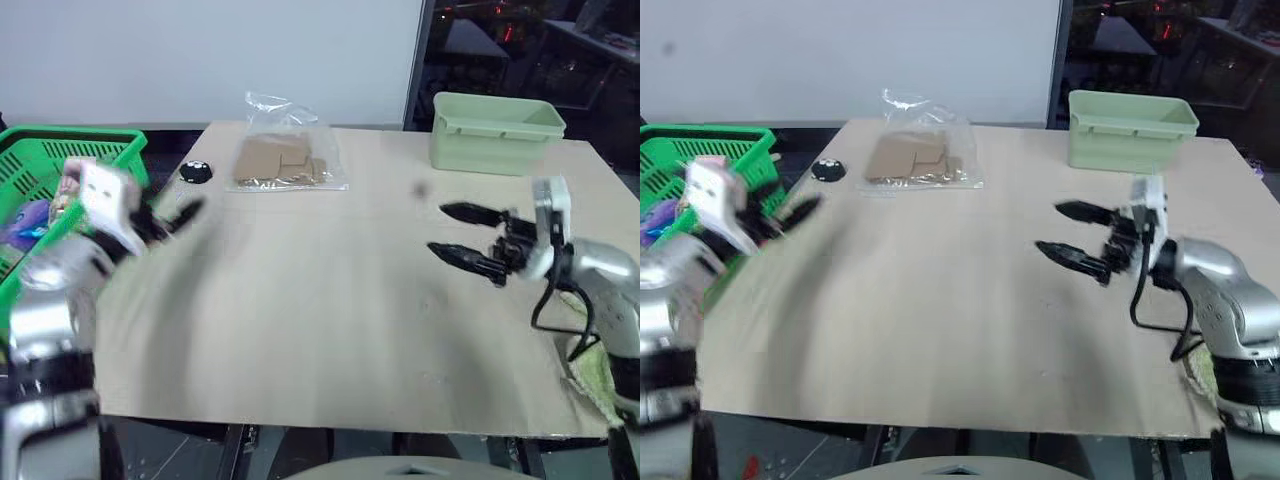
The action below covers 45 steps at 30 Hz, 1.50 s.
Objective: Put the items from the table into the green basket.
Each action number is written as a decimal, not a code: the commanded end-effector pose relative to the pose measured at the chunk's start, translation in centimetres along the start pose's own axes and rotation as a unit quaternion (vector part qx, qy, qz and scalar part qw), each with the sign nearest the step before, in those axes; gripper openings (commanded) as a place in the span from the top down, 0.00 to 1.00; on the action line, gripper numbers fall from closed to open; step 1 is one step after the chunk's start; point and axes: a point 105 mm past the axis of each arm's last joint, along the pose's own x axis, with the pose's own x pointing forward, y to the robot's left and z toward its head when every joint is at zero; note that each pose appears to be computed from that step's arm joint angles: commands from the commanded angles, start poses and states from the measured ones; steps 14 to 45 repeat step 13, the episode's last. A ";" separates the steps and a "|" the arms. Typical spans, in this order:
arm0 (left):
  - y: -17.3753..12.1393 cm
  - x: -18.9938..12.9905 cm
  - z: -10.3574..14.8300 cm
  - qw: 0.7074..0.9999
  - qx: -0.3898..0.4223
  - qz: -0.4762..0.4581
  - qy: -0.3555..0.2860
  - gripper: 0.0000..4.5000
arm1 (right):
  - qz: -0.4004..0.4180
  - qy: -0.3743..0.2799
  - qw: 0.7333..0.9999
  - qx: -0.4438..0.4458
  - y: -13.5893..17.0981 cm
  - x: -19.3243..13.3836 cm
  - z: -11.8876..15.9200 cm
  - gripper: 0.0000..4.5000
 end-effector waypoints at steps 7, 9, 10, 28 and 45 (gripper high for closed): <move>-9.4 -1.6 -5.0 0.994 -0.002 -0.080 0.071 0.20 | -0.082 0.044 0.995 -0.039 -1.0 -4.6 -4.4 0.00; -9.9 -2.2 -6.4 0.992 -0.009 -0.085 0.091 0.20 | -0.086 0.063 0.993 -0.045 -0.9 -5.0 -5.6 0.00; -10.1 -2.5 -6.8 0.991 -0.015 -0.092 0.097 0.20 | -0.087 0.070 0.993 -0.046 -0.9 -5.2 -6.1 0.00; -10.2 -2.6 -6.5 0.991 -0.009 -0.095 0.091 0.20 | -0.089 0.070 0.992 -0.046 -0.9 -5.2 -6.3 0.00; -10.2 -2.6 -6.5 0.991 -0.009 -0.095 0.091 0.20 | -0.089 0.070 0.992 -0.046 -0.9 -5.2 -6.3 0.00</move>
